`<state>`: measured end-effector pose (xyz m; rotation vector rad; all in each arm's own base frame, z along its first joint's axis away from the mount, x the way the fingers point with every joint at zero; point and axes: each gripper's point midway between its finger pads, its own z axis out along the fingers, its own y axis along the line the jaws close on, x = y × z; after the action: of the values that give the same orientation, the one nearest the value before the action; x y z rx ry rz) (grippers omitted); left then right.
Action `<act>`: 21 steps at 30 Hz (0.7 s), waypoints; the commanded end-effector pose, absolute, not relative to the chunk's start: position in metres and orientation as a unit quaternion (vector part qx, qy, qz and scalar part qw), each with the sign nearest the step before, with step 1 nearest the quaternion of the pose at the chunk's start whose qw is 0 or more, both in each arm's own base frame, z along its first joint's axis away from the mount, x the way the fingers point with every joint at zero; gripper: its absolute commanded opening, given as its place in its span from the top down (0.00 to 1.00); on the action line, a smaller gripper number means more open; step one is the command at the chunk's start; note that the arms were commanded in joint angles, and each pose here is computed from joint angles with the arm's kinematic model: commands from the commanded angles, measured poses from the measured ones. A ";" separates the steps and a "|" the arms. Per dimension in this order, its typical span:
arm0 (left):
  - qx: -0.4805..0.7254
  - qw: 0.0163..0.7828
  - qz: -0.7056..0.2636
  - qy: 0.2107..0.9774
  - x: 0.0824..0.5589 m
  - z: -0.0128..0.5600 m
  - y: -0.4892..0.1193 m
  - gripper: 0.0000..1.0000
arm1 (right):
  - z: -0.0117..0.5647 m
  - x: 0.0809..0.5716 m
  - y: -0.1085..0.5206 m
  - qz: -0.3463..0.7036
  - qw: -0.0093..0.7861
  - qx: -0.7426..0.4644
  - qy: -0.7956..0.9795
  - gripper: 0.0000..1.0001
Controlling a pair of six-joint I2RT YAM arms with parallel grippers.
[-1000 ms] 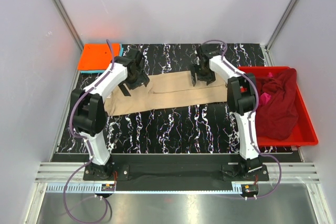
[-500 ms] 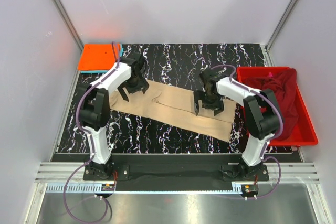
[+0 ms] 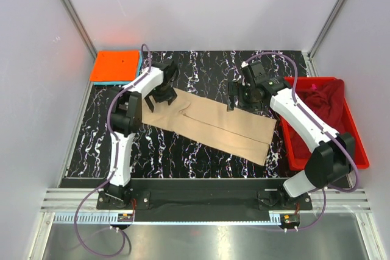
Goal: Fold and stack the t-shirts
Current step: Fold the tshirt
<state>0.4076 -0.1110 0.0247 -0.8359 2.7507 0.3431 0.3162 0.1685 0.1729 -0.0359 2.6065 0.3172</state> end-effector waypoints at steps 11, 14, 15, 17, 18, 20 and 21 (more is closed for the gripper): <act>-0.105 0.228 -0.062 0.966 0.521 0.034 -0.233 0.09 | 0.136 0.319 0.151 0.075 0.218 -0.024 0.973 0.00; -0.084 0.261 -0.080 0.958 0.547 0.034 -0.232 0.11 | 0.128 0.323 0.158 0.078 0.202 -0.035 0.976 0.00; -0.072 0.272 -0.090 0.956 0.556 0.037 -0.227 0.12 | 0.127 0.325 0.159 0.077 0.199 -0.039 0.976 0.00; -0.056 0.305 -0.109 0.944 0.577 0.043 -0.224 0.13 | 0.123 0.329 0.164 0.085 0.187 -0.049 0.977 0.00; -0.048 0.311 -0.136 0.940 0.585 0.045 -0.222 0.13 | 0.121 0.330 0.166 0.085 0.183 -0.053 0.978 0.00; -0.035 0.344 -0.153 0.926 0.605 0.054 -0.217 0.14 | 0.114 0.334 0.169 0.088 0.174 -0.065 0.979 0.00; -0.030 0.351 -0.164 0.921 0.613 0.054 -0.210 0.14 | 0.110 0.336 0.171 0.088 0.169 -0.070 0.979 0.00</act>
<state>0.5619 -0.2245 0.0357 -0.1873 2.5565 -0.2869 0.3220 0.1605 0.0993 -0.1277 2.8227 0.1949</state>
